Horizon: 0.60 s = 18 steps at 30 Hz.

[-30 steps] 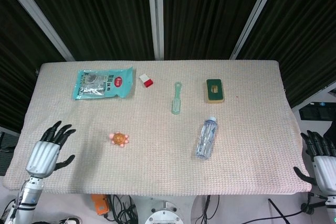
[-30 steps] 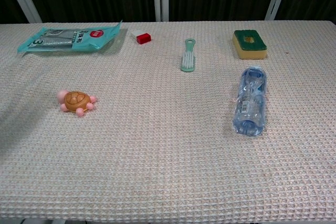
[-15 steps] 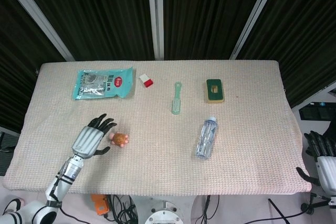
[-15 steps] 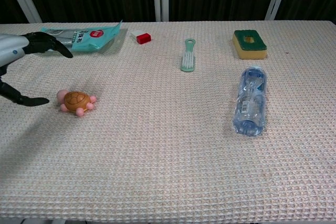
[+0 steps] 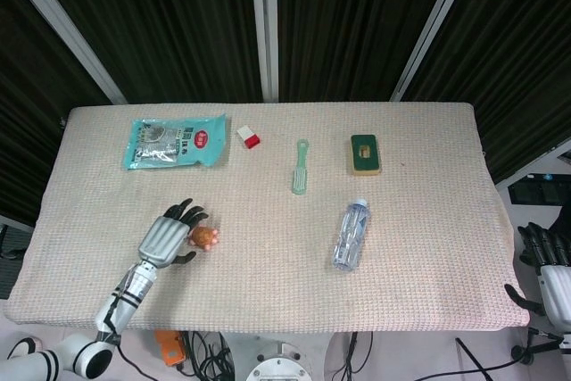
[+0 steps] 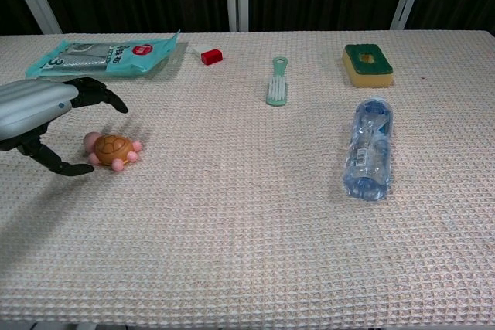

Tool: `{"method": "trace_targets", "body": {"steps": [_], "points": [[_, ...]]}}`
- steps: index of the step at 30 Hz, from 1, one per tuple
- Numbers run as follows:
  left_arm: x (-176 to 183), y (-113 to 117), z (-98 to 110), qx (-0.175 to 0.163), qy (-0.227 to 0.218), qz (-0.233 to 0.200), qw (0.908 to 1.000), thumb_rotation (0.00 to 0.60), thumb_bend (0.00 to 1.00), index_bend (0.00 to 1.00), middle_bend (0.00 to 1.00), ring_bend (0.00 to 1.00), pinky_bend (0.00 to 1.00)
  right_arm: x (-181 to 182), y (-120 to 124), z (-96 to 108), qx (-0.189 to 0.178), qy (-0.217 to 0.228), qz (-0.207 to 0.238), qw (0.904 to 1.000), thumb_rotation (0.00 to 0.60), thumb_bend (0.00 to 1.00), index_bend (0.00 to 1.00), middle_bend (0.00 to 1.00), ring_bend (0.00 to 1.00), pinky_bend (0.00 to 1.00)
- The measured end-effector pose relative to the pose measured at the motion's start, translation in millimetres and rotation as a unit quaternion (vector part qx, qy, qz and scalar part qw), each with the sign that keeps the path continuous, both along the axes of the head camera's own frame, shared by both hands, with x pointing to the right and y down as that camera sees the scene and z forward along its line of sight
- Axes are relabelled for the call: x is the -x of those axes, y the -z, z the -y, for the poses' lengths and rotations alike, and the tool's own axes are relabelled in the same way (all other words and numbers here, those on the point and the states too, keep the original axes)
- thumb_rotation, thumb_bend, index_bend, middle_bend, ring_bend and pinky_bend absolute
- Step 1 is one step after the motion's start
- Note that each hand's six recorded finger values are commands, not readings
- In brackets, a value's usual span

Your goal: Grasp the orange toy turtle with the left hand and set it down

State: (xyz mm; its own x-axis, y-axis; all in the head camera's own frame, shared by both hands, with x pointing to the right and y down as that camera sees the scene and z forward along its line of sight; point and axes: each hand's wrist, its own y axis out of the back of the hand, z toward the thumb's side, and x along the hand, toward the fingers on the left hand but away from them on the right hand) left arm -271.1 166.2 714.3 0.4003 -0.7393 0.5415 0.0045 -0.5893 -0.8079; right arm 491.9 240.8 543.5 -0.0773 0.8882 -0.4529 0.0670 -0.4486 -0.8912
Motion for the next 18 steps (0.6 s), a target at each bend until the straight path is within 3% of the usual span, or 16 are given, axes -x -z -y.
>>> {"method": "trace_targets", "body": {"steps": [10, 18], "points": [[-7, -10, 2, 0.004, -0.012, -0.002, 0.9999, 0.600, 0.25, 0.30, 0.25, 0.05, 0.21, -6, -1, 0, 0.003, -0.007, -0.002, 1.0000, 0.600, 0.13, 0.00, 0.00, 0.00, 0.00], [-7, -17, 2, 0.007, -0.010, 0.001, 0.9999, 0.600, 0.38, 0.38, 0.34, 0.11, 0.25, -9, -2, -1, 0.004, -0.010, -0.003, 0.9999, 0.600, 0.13, 0.00, 0.00, 0.00, 0.00]]}}
